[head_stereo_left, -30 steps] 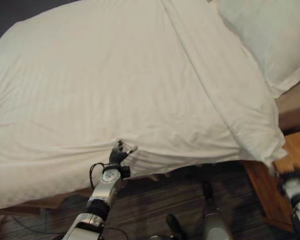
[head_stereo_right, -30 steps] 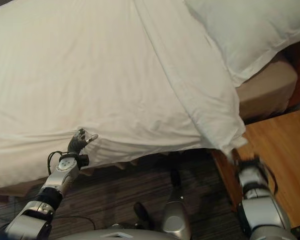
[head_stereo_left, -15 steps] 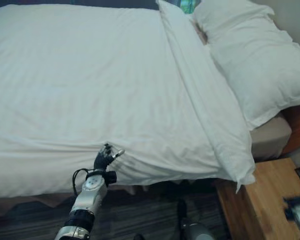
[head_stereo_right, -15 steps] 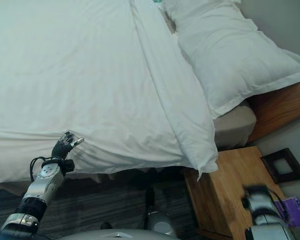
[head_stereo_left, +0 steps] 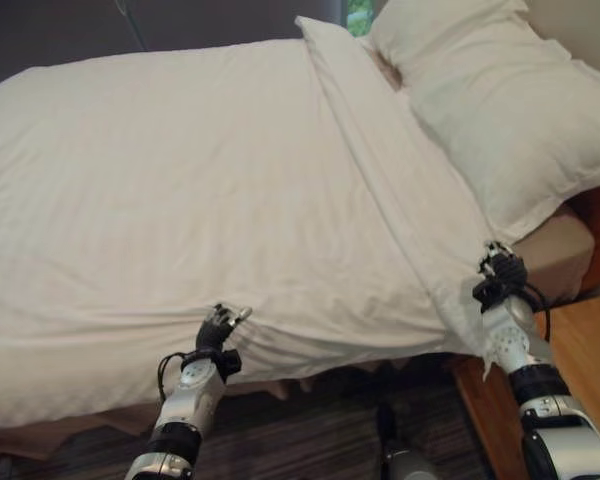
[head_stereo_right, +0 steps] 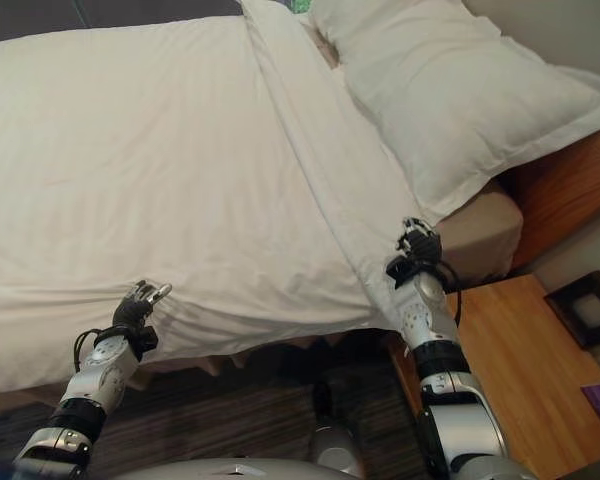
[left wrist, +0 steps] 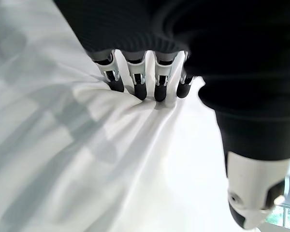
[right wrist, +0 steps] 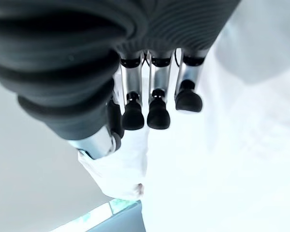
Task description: Making the bed.
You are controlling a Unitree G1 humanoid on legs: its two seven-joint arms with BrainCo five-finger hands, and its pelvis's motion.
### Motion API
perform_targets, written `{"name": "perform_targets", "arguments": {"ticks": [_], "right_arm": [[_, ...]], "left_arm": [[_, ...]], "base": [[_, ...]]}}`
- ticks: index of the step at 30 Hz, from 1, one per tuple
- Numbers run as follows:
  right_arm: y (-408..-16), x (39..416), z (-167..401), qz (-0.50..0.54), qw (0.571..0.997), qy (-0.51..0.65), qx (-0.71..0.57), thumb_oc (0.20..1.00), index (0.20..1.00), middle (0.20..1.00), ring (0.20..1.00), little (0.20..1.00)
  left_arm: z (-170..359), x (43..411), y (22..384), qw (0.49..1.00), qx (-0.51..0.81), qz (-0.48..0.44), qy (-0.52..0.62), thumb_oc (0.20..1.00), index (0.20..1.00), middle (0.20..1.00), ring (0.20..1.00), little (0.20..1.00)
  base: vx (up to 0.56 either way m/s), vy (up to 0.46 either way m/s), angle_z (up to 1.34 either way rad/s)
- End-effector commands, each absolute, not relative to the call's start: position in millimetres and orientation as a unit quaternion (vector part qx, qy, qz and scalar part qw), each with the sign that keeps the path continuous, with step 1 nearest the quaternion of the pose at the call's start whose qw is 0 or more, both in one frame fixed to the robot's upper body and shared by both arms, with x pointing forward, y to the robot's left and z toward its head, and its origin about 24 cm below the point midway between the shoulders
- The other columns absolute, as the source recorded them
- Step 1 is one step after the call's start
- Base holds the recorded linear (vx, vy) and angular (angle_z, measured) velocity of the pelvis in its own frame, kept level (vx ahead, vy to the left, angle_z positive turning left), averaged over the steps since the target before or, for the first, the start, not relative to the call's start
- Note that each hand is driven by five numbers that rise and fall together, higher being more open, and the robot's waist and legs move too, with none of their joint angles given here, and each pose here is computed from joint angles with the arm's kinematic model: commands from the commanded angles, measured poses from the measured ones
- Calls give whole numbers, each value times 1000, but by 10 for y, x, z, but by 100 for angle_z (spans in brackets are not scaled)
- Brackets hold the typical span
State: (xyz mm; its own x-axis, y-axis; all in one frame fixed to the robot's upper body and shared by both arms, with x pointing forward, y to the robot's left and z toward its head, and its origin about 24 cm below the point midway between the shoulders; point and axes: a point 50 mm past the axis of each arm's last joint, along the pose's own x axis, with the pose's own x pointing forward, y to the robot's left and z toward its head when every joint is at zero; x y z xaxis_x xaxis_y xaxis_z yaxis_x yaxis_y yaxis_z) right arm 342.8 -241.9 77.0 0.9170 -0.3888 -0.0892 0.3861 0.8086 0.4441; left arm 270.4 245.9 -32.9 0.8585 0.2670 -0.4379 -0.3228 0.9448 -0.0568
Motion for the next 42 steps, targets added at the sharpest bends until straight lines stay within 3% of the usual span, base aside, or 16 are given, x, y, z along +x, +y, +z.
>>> {"name": "perform_targets", "arguments": {"ticks": [1, 6, 10, 11, 14, 16, 17, 19, 24, 27, 28, 29, 34, 42], "right_arm": [[-2522, 3710, 1686, -191, 932, -153, 268, 200, 200, 200, 200, 200], [-2349, 3892, 2218, -156, 932, -200, 258, 200, 200, 200, 200, 200], [-2287, 3944, 2316, -149, 941, -200, 228, 200, 200, 200, 200, 200], [-2242, 3976, 1921, -162, 957, -130, 205, 200, 200, 200, 200, 200], [-2204, 3954, 1666, -165, 958, -95, 214, 200, 200, 200, 200, 200], [-2094, 3779, 989, -163, 963, -7, 215, 200, 200, 200, 200, 200], [-2023, 3513, 486, -163, 960, 52, 221, 200, 200, 200, 200, 200], [-2076, 3239, 103, -167, 962, 108, 188, 200, 200, 200, 200, 200], [-2500, 2525, -575, -199, 945, 244, 93, 200, 200, 200, 200, 200], [-2577, 2330, -689, -208, 938, 267, 77, 200, 200, 200, 200, 200], [-2588, 2282, -704, -205, 939, 270, 59, 551, 551, 551, 551, 551], [-2579, 2297, -677, -198, 943, 265, 40, 1000, 1000, 1000, 1000, 1000], [-2445, 2342, -655, -126, 951, 267, -94, 1000, 1000, 1000, 1000, 1000], [-2205, 2464, -363, -49, 966, 179, -178, 1000, 1000, 1000, 1000, 1000]], "left_arm": [[16, 3206, 1841, 980, -113, 50, 156, 1000, 1000, 1000, 1000, 1000], [242, 3417, 1745, 987, -99, 30, 120, 1000, 1000, 1000, 1000, 1000], [361, 3507, 1645, 990, -96, 18, 102, 1000, 1000, 1000, 1000, 1000], [460, 3576, 1591, 991, -98, 18, 89, 1000, 1000, 1000, 1000, 1000], [473, 3588, 1597, 991, -103, 21, 89, 1000, 1000, 1000, 1000, 1000], [404, 3550, 1618, 987, -119, 33, 99, 1000, 1000, 1000, 1000, 1000], [195, 3392, 1666, 981, -140, 50, 123, 1000, 1000, 1000, 1000, 1000], [-7, 3206, 1736, 973, -166, 67, 148, 1000, 1000, 1000, 1000, 1000], [-387, 2848, 1823, 952, -204, 96, 208, 1000, 1000, 1000, 1000, 1000], [-519, 2698, 1821, 947, -201, 99, 232, 1000, 1000, 1000, 1000, 1000], [-589, 2608, 1864, 945, -187, 104, 246, 1000, 1000, 1000, 1000, 1000], [-683, 2504, 1936, 945, -153, 109, 269, 1000, 1000, 1000, 1000, 1000], [-783, 2354, 2128, 949, 45, 84, 300, 1000, 1000, 1000, 1000, 1000], [-220, 2613, 1904, 986, 60, 29, 152, 1000, 1000, 1000, 1000, 1000]], "base": [[-78, 31, 13], [-55, 12, 0], [-11, -34, -15], [-3, -76, 1], [21, -60, -2], [72, -44, -4], [75, -25, 0], [80, -1, 0], [44, -1, -4], [53, 55, -8], [35, 33, 1], [32, 18, 5], [-18, 38, 3], [-51, 27, 11]]}}
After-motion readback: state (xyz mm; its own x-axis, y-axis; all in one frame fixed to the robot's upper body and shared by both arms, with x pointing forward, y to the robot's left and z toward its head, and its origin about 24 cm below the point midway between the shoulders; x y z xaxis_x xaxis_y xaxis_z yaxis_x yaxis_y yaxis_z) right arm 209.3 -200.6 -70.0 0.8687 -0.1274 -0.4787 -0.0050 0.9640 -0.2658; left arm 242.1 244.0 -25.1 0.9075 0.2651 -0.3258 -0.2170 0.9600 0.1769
